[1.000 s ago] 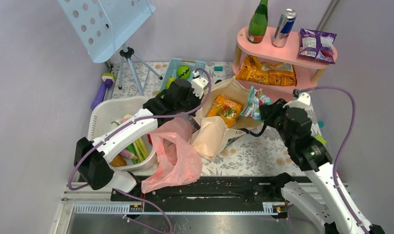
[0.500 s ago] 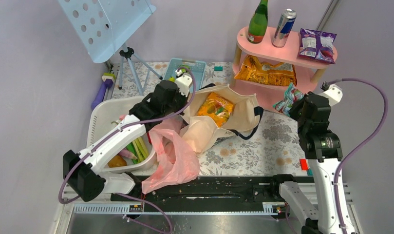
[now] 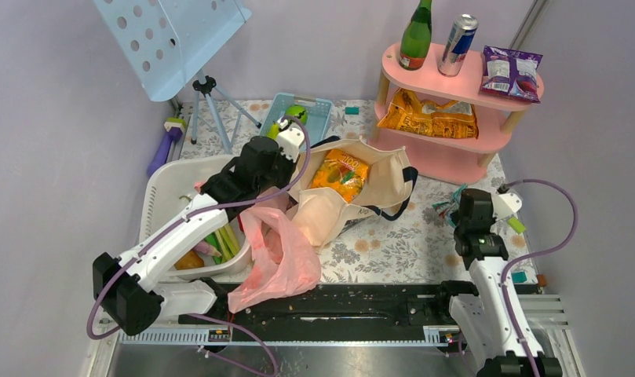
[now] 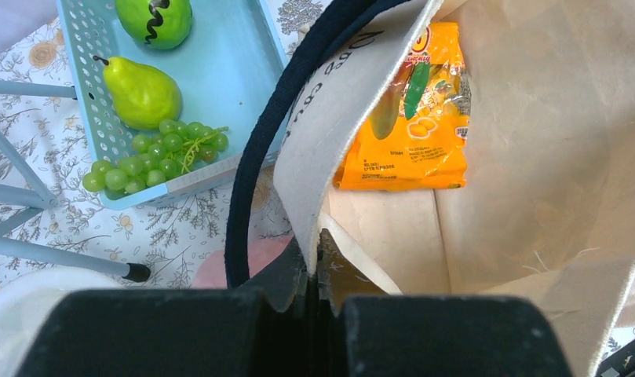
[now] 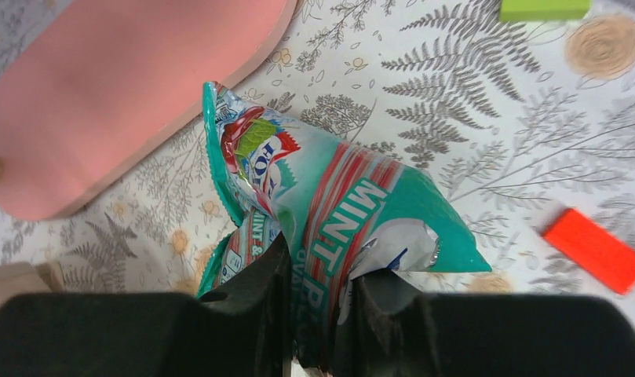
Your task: Untie the knot of the grocery bags and take out the mixed food
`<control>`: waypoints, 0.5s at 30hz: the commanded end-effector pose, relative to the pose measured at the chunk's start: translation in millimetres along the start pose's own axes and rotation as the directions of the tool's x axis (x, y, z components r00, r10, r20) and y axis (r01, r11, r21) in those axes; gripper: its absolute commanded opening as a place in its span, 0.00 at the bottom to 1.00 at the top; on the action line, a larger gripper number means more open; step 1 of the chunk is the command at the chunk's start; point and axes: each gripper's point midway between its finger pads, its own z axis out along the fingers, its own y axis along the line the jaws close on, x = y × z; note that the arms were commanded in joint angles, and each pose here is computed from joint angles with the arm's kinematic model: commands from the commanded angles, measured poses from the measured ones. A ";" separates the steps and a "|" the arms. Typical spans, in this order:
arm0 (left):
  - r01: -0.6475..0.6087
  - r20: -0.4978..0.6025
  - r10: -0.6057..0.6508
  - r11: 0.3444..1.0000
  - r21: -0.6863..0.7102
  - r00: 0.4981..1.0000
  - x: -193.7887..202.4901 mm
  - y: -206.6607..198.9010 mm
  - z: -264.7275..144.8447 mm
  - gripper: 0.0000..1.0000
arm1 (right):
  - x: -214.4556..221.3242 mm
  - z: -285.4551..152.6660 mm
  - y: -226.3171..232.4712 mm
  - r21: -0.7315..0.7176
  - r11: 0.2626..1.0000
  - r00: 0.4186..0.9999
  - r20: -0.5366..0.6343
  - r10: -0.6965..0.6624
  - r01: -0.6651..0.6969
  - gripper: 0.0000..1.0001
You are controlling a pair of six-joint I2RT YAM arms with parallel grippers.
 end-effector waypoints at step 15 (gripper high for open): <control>0.002 0.221 0.024 0.993 -0.116 0.975 -57.0 27.5 -31.0 0.00 | -93.4 16.9 54.1 -0.136 0.940 0.890 0.304 0.341 -0.313 0.00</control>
